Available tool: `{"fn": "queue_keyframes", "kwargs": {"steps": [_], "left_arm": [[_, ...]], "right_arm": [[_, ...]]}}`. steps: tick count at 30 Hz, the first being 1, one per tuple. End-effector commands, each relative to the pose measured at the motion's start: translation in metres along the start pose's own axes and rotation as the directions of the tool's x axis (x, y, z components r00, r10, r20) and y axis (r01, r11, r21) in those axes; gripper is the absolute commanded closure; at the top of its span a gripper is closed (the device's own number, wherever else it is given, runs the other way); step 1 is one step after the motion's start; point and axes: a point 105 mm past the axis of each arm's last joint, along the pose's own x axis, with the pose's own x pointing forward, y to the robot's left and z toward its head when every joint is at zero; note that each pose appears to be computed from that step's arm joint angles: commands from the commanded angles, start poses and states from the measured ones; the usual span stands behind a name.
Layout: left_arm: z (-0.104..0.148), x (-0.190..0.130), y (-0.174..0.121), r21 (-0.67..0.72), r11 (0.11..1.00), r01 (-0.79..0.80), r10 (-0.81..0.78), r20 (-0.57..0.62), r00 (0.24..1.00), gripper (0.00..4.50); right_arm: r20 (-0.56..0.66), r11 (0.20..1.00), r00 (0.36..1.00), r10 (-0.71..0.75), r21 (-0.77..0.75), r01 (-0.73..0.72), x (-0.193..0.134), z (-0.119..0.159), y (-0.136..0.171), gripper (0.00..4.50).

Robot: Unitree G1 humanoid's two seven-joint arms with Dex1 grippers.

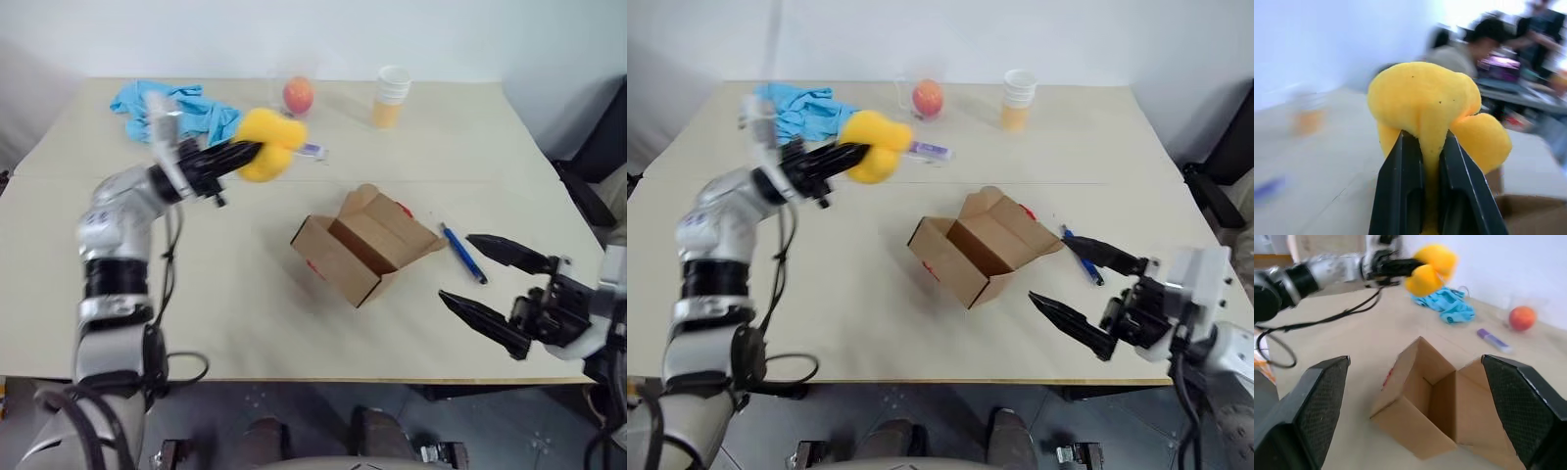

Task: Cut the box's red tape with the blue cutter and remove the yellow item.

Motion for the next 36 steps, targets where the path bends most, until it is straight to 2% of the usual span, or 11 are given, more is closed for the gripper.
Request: {"fn": "queue_keyframes", "kwargs": {"steps": [1,3,6,10,13,18,21,25,29,32,36], "left_arm": [[0.015,-0.072,0.010,0.120,0.960,-0.251,0.250,0.022,0.968,4.48],[0.006,-0.111,0.013,0.139,0.910,-0.390,0.395,-0.005,0.919,4.48],[-0.011,-0.173,0.009,0.127,0.784,-0.608,0.614,-0.015,0.789,4.48],[-0.027,-0.199,0.002,0.089,0.697,-0.711,0.715,-0.011,0.699,4.48],[-0.040,-0.197,0.006,0.025,0.678,-0.734,0.735,-0.036,0.677,3.63],[-0.051,-0.173,0.013,-0.016,0.734,-0.679,0.676,-0.090,0.732,2.04],[-0.053,-0.169,0.018,0.018,0.747,-0.665,0.661,-0.127,0.739,1.15],[-0.046,-0.183,0.015,0.096,0.759,-0.644,0.651,-0.161,0.742,0.01],[-0.039,-0.198,-0.005,0.143,0.804,-0.577,0.594,-0.217,0.775,0.01],[-0.025,-0.215,-0.024,0.310,0.815,-0.489,0.570,-0.285,0.770,0.01],[-0.023,-0.234,-0.045,0.341,0.824,-0.452,0.558,-0.355,0.750,0.01]], "right_arm": [[0.095,0.993,0.989,0.110,0.020,-0.113,0.025,-0.001,0.009,0.00],[0.118,0.985,0.979,0.169,0.021,-0.172,0.037,-0.004,0.015,0.00],[0.137,0.969,0.962,0.236,0.046,-0.244,0.053,-0.016,0.020,0.00],[0.120,0.956,0.951,0.284,0.042,-0.291,0.059,-0.028,0.020,0.00],[0.121,0.953,0.947,0.298,0.020,-0.302,0.060,-0.029,0.017,0.00],[0.097,0.956,0.951,0.293,-0.001,-0.294,0.058,-0.031,0.008,0.00],[0.082,0.960,0.956,0.280,-0.011,-0.281,0.056,-0.029,0.004,0.00],[0.061,0.965,0.963,0.262,-0.011,-0.262,0.054,-0.026,0.000,0.00],[-0.007,0.964,0.964,0.267,-0.014,-0.267,0.047,-0.028,-0.005,0.00],[-0.037,0.963,0.963,0.268,-0.023,-0.269,0.037,-0.020,-0.010,0.00],[-0.109,0.955,0.951,0.290,-0.031,-0.295,0.021,-0.020,-0.011,0.00]]}}
